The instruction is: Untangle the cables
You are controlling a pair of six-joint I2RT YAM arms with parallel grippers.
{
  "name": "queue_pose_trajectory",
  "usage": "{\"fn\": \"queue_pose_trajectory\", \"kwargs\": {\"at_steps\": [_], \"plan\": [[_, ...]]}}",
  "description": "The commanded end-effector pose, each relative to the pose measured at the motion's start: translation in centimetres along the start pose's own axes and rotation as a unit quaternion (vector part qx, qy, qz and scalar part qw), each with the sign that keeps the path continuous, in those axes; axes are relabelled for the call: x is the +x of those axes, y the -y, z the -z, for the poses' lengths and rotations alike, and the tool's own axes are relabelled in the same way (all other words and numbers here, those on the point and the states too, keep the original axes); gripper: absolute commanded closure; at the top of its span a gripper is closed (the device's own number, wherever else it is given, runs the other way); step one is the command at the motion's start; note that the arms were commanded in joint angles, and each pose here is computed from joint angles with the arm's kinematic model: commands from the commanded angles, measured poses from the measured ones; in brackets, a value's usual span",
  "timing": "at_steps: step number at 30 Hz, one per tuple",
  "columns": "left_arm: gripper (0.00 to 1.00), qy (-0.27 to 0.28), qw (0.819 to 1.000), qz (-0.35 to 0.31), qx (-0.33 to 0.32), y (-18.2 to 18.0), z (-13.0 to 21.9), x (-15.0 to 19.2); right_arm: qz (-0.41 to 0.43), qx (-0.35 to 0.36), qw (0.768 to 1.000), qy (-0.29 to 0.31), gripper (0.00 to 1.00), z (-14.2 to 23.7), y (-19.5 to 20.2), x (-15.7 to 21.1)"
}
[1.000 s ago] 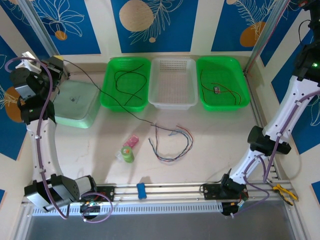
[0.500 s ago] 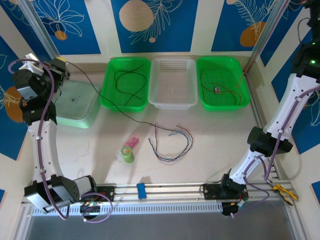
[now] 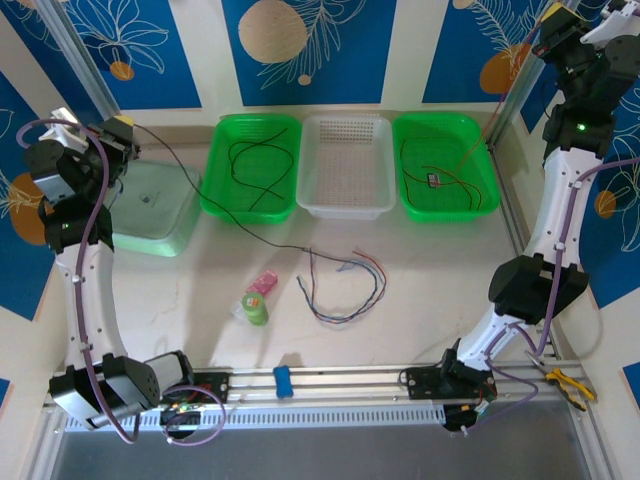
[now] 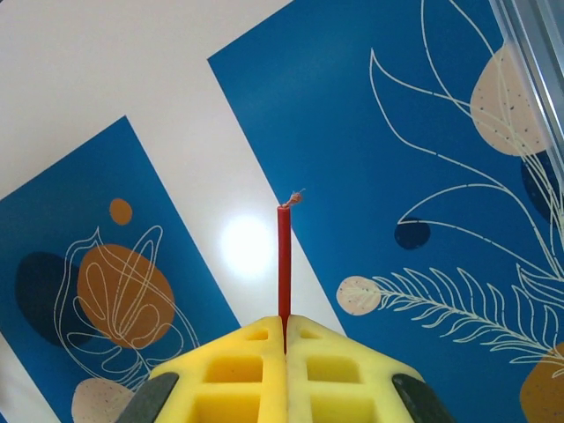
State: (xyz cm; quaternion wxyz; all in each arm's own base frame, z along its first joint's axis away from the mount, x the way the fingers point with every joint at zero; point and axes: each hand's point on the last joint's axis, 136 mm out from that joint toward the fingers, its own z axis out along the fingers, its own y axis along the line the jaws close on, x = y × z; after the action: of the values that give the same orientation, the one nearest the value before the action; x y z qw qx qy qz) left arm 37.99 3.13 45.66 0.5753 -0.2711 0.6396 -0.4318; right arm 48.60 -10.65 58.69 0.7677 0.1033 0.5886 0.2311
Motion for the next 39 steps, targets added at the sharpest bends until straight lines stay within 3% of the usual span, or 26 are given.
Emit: {"fn": "queue_pose_trajectory", "kwargs": {"at_steps": [1,11,25,31,37,39], "plan": [[1.00,-0.011,1.000,-0.015,0.018,1.4,0.7,0.7,0.030,-0.005,0.999,0.012,1.00,0.7,-1.4,-0.9],[1.00,-0.028,0.999,-0.015,0.022,1.5,0.8,1.5,0.063,0.108,0.988,-0.096,1.00,1.4,4.1,12.8],[1.00,-0.038,0.999,-0.016,0.019,1.5,1.3,2.1,0.024,0.192,0.953,-0.233,1.00,3.2,9.9,27.4],[1.00,-0.041,0.999,-0.019,0.015,1.6,1.8,2.4,-0.024,0.247,0.920,-0.304,1.00,3.8,12.6,32.0],[1.00,-0.046,0.999,-0.020,0.017,1.8,1.9,2.6,-0.067,0.344,0.847,-0.400,1.00,5.7,15.6,36.7],[1.00,-0.046,0.999,-0.021,0.015,1.7,1.9,2.6,-0.076,0.360,0.832,-0.415,1.00,6.2,15.9,37.7]]}}
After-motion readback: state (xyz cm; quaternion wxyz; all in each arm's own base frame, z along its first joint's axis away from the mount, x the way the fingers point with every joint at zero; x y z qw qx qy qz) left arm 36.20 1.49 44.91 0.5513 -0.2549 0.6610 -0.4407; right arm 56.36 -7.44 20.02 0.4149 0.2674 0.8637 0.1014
